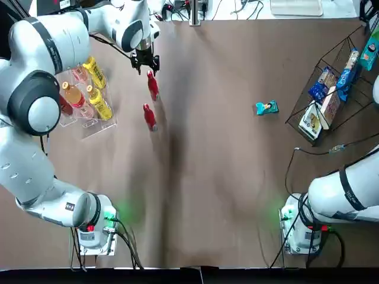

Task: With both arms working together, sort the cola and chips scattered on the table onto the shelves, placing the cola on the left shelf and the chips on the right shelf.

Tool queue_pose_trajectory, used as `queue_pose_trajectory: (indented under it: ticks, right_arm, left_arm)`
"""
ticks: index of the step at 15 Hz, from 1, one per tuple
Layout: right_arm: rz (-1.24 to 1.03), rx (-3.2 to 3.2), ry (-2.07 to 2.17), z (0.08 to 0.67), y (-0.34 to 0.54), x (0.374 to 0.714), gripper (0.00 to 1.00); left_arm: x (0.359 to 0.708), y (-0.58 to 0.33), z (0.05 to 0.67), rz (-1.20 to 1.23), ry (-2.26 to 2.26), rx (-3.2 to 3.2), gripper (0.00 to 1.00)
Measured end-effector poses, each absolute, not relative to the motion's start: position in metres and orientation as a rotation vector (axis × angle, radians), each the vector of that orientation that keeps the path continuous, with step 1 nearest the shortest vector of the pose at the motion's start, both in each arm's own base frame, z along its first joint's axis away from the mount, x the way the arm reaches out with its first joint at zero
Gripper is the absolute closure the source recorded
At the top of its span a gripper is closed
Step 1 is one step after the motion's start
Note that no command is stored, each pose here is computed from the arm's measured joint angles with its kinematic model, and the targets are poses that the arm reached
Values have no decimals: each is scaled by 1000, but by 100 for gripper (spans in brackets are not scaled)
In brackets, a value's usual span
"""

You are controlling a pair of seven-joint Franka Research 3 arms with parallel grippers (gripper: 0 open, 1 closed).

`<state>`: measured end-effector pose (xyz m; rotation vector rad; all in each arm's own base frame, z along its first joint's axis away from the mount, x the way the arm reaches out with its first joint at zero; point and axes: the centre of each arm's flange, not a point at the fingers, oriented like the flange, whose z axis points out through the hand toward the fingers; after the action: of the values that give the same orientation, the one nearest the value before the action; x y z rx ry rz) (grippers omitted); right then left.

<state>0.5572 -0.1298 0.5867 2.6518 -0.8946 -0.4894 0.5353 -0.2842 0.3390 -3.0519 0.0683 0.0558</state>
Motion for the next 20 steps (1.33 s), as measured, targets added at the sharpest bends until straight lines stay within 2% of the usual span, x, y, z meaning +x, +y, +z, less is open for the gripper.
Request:
queue_pose_trajectory:
  ticks: [3, 4, 5, 7, 8, 9, 10, 12, 13, 14, 15, 16, 20]
  right_arm:
    - [-505, 2798, -857, 589, -91, 565, 40]
    - [-514, 2844, -857, 588, -81, 568, 33]
    - [-521, 2868, -888, 586, -72, 570, 28]
    - [-528, 2851, -1012, 565, -54, 577, 24]
    - [-524, 2820, -1071, 545, -41, 583, 22]
    - [-516, 2785, -1125, 520, -25, 588, 22]
    - [-513, 2743, -1176, 494, -7, 591, 19]
    - [-522, 2664, -1243, 440, 28, 590, 15]
    - [-524, 2635, -1262, 416, 42, 586, 9]
    - [-530, 2612, -1271, 395, 53, 581, 1]
    - [-534, 2598, -1271, 378, 62, 575, 0]
    - [-533, 2589, -1273, 363, 69, 569, 0]
    - [-457, 2566, -1348, 307, 87, 549, 2]
  left_arm:
    - [531, -291, 333, 71, 45, -3049, 22]
    - [530, -293, 330, 76, 40, -3048, 22]
    - [529, -295, 328, 82, 39, -3047, 28]
    - [527, -298, 324, 91, 38, -3046, 30]
    - [527, -298, 324, 93, 38, -3046, 36]
    - [527, -298, 323, 93, 37, -3046, 37]
    - [527, -298, 324, 93, 33, -3046, 45]
    - [527, -298, 323, 94, 20, -3045, 47]
    - [527, -298, 323, 95, 17, -3044, 55]
    - [527, -298, 323, 96, 17, -3043, 58]
    - [527, -298, 323, 97, 16, -3043, 59]
    - [527, -298, 324, 98, 13, -3047, 66]
    - [527, -299, 325, 98, 12, -3049, 68]
